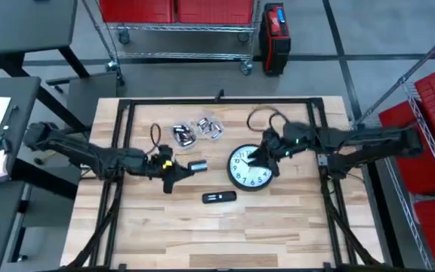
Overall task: Insert battery
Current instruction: Close the remote battery cover
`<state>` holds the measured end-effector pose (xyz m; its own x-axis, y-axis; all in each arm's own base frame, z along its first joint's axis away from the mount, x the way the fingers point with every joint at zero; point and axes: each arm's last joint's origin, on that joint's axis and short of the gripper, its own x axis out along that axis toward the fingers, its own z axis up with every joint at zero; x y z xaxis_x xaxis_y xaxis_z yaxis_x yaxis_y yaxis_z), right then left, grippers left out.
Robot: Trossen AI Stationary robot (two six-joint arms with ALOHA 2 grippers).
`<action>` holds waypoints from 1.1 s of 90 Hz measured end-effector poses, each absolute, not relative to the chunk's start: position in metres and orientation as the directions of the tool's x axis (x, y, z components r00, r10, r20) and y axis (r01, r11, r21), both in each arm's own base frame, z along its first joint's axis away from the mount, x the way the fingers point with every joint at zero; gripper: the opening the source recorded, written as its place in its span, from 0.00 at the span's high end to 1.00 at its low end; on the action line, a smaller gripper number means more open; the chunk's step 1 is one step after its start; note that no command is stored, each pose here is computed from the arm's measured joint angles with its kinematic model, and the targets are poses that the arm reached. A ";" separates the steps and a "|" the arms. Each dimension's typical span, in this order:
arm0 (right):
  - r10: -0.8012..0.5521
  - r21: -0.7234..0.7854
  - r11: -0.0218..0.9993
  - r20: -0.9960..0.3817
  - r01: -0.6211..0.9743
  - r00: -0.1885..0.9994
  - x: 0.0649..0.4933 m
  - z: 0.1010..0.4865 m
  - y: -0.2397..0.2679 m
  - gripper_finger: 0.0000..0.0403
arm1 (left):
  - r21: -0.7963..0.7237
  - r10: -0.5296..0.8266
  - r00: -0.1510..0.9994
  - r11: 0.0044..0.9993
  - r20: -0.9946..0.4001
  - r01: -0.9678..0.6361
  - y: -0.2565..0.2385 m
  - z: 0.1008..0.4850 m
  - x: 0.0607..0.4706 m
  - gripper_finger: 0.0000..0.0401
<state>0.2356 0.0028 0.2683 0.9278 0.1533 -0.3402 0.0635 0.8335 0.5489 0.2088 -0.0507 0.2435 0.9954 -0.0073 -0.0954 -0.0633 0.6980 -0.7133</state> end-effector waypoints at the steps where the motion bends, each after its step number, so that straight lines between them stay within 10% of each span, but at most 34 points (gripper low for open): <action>1: 0.151 0.556 0.829 -0.336 0.066 0.930 0.236 0.266 0.005 0.63 | -0.721 -0.012 0.995 0.690 -0.102 -0.066 -0.052 0.240 0.209 1.00; 99: 0.203 0.653 0.751 -0.376 0.103 0.904 0.271 0.151 0.102 0.64 | -0.867 -0.087 0.983 0.488 -0.161 -0.099 -0.110 0.111 0.260 1.00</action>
